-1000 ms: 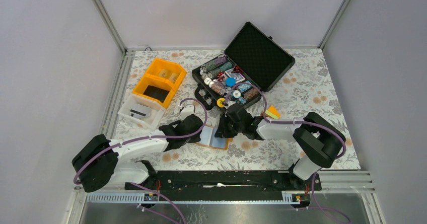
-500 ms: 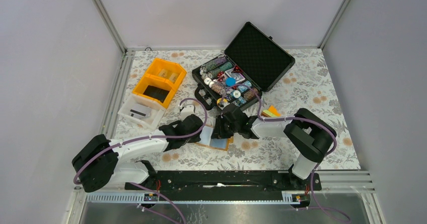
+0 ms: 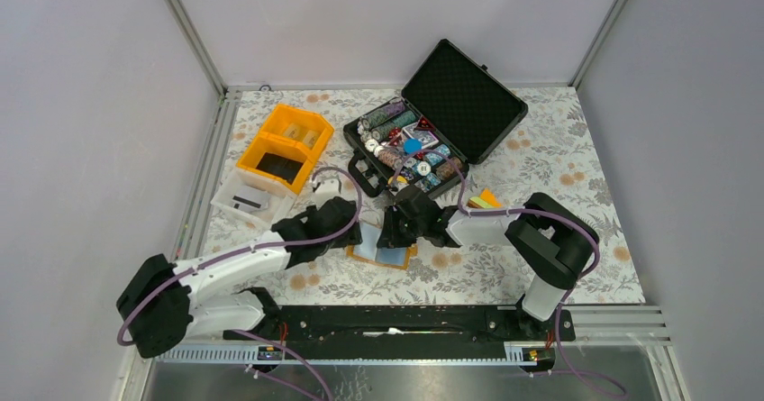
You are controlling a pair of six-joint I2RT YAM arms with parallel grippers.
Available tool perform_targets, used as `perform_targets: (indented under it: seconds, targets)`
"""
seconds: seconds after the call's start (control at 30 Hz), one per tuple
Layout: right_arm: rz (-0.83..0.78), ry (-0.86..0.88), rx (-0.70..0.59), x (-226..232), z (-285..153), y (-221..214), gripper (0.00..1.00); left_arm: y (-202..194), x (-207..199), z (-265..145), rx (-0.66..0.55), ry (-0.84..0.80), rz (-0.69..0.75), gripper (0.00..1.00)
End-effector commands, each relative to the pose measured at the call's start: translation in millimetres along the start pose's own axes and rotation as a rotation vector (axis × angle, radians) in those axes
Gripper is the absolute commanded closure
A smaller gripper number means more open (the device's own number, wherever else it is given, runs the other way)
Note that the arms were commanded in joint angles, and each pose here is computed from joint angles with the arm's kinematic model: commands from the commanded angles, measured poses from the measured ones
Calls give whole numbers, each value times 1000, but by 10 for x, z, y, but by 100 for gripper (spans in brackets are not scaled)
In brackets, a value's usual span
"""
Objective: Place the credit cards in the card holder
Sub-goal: Open the card holder at the center of the board, then move the storage box to the center of the board.
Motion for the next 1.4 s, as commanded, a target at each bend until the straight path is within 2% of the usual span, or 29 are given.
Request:
perform_targets:
  seconds: [0.0, 0.2, 0.47, 0.6, 0.73, 0.8, 1.07, 1.37]
  targets:
    - [-34, -41, 26, -13, -33, -36, 81, 506, -141, -297, -124, -51, -44, 31]
    - [-63, 21, 22, 137, -67, 55, 80, 876, 91, -568, -163, 26, -61, 27]
    - [-121, 63, -20, 284, -154, 205, 77, 1350, 783, -930, -133, 317, -73, 27]
    - [-139, 67, -24, 291, -133, 226, 77, 1436, 1146, -902, -109, 503, 11, 28]
    - [-151, 74, -33, 301, -120, 245, 77, 1481, 1349, -715, -76, 609, 181, 30]
    - [-155, 81, -37, 313, -120, 260, 77, 1492, 1419, -602, -60, 617, 274, 30]
    - [-170, 132, -40, 400, -168, 285, 76, 1606, 1518, -311, -74, 564, 362, 37]
    - [-179, 149, -30, 370, -186, 294, 76, 1488, 1659, 126, -21, 489, 434, 37]
Point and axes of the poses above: each gripper's point midway between its finger pads, its own z axis out along the fingers, its own x axis along the line the jaws close on, y = z × x, the point moved 5 cm from there along -z, back along the fingers, and after that the axes turned 3 degrees about -z, right-handed, at the moved point
